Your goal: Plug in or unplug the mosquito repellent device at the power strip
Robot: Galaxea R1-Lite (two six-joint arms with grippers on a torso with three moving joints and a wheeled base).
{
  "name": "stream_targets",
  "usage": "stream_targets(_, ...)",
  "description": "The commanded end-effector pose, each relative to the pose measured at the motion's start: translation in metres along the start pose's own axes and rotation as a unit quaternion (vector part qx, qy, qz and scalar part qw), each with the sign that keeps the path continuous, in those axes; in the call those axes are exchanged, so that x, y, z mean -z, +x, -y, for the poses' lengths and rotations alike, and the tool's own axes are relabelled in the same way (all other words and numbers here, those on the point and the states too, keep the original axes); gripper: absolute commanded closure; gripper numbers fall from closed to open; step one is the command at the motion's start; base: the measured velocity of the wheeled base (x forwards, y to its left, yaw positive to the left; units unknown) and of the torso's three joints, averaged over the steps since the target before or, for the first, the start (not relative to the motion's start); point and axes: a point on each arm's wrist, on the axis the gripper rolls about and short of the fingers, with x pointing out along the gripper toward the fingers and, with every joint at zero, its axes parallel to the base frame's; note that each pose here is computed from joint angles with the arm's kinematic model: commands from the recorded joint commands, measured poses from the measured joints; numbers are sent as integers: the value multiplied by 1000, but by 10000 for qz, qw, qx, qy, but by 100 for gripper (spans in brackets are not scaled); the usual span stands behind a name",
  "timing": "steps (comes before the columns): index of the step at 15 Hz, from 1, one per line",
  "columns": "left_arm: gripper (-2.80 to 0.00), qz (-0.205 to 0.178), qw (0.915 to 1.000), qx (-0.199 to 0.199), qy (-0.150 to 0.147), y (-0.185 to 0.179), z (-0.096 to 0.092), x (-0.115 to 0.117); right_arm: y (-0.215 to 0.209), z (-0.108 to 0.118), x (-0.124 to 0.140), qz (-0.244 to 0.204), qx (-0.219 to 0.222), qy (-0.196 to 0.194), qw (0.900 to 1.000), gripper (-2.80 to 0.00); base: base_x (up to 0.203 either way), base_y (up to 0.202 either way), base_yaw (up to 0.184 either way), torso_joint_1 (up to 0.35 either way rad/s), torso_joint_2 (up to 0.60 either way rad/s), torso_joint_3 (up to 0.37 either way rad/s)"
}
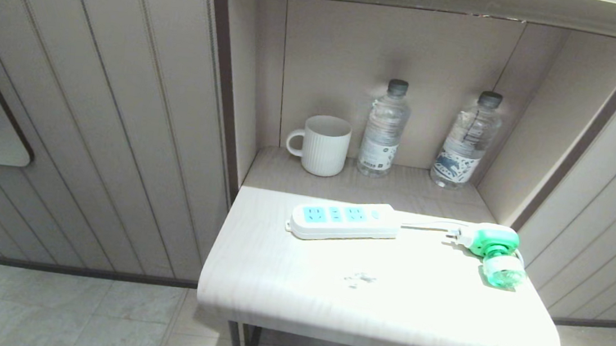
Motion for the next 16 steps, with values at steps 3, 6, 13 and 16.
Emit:
stream_targets(3,0,-8,10000,2,2,0,0,0,-7,-7,12,-144,-1771,699,9816,0,0,0,0,0,0,0)
stream_targets(6,0,-1,10000,2,2,0,0,0,-8,-9,22,-644,-1891,773,9768,0,0,0,0,0,0,0)
stream_targets(13,0,-4,10000,2,2,0,0,0,-8,-9,22,-657,-1897,802,9764,0,0,0,0,0,0,0)
stream_targets(16,0,-1,10000,9,2,0,0,0,-8,-9,22,-657,-1897,804,9763,0,0,0,0,0,0,0)
